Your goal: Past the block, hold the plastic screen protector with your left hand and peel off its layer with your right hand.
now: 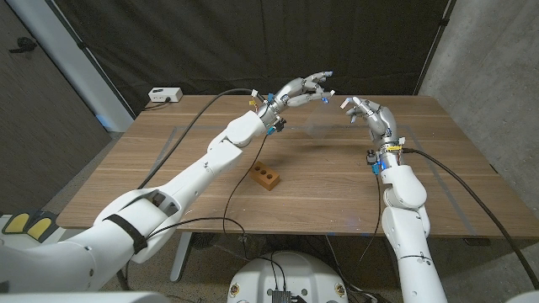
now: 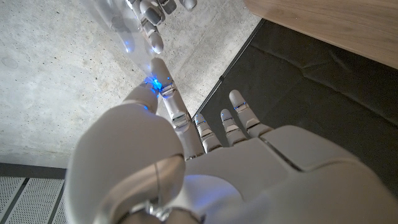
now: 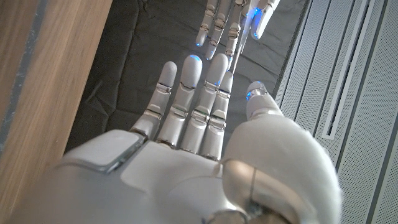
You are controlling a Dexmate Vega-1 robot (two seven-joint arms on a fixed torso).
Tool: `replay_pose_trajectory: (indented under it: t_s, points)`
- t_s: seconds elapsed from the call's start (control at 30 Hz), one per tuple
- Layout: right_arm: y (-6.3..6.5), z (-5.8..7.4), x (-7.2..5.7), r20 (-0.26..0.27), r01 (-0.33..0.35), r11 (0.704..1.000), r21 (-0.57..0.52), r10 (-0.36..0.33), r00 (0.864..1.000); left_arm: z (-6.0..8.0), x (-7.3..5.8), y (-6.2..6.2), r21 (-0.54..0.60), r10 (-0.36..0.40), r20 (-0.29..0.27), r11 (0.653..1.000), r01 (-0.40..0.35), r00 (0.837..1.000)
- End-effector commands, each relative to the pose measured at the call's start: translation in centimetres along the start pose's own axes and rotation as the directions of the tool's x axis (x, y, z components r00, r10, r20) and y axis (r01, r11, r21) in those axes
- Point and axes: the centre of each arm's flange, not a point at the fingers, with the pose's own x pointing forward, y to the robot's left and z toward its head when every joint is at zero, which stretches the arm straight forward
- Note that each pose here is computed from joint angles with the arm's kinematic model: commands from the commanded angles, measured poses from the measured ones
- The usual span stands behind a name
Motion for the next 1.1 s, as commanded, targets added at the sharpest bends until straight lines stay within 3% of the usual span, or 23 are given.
replay_pose_trajectory:
  t_s: [0.03,1.1]
  points:
    - [0.29,0.27,0.39,-0.006,0.0,1.0,-0.027,0.0,1.0,-0.24,0.2,0.14,0.0,-0.003,-0.002,1.0,0.003,1.0]
    - [0.82,0.35,0.46,0.002,0.062,0.996,-0.06,-0.062,0.998,-0.9,0.42,-0.18,-0.004,-0.029,-0.025,1.0,0.029,0.999]
